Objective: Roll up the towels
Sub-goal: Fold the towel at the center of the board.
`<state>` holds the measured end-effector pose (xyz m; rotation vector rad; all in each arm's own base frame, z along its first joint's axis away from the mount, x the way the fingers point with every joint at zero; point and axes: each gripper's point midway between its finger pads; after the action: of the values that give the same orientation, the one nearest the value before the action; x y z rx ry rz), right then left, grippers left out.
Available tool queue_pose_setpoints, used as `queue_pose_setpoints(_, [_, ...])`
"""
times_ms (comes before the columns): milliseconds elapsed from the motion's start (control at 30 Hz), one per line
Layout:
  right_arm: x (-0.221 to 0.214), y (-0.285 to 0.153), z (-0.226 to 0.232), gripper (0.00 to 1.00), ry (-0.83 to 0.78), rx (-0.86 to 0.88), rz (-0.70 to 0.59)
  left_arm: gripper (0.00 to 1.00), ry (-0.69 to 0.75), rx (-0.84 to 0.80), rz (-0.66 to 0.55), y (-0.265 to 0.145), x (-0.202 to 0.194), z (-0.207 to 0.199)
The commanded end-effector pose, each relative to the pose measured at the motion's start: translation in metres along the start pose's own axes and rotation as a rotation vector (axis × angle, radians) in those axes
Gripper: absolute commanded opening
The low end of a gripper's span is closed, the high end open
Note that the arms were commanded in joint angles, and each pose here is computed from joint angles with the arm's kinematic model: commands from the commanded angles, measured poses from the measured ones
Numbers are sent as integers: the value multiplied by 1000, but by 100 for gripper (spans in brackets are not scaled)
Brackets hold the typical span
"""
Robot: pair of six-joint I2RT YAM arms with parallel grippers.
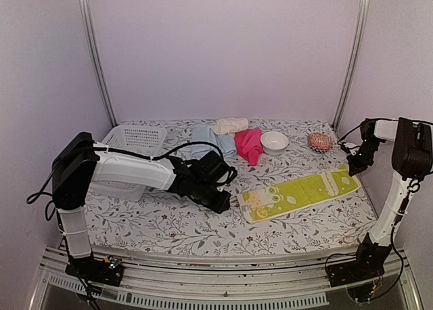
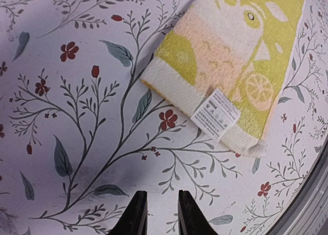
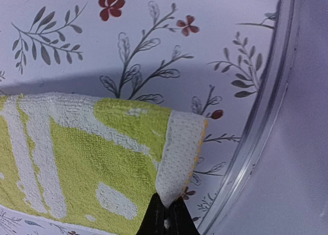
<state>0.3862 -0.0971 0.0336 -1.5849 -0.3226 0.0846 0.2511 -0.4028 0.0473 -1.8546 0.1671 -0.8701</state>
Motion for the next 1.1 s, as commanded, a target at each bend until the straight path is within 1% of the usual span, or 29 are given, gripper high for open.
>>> queue_pose_setpoints(0, [7,-19,-16,3,-13,-44,-12,24,-12,-1,-24,-2,8,5])
queue_pose_setpoints(167, [7,-20,0,3,5,41,-21,24,-18,7,-21,-1,6,8])
queue_pose_setpoints(367, [-3,-20,53,3,-14,215,-26,24,-23,6,-18,1,5,9])
queue_pose_setpoints(567, [-2,-27,103,3,-32,382,-41,25,-23,-9,-14,4,9,5])
queue_pose_setpoints(733, [2,-34,130,3,-4,514,-55,24,-26,-5,-15,4,9,6])
queue_pose_setpoints(933, [1,-33,151,3,21,601,-29,24,-35,2,-13,3,9,7])
queue_pose_setpoints(1067, [4,-38,172,3,-18,645,-30,24,-47,-8,-16,3,10,5])
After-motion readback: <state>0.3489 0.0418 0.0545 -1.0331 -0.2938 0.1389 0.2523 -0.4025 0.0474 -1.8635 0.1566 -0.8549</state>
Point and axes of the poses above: each gripper's point midway between its finger pads, its own y axis out along the fingers, its own z axis along the line the jaws close on, x = y × z, and after that the axes turned 2 degrees about y, right-handed
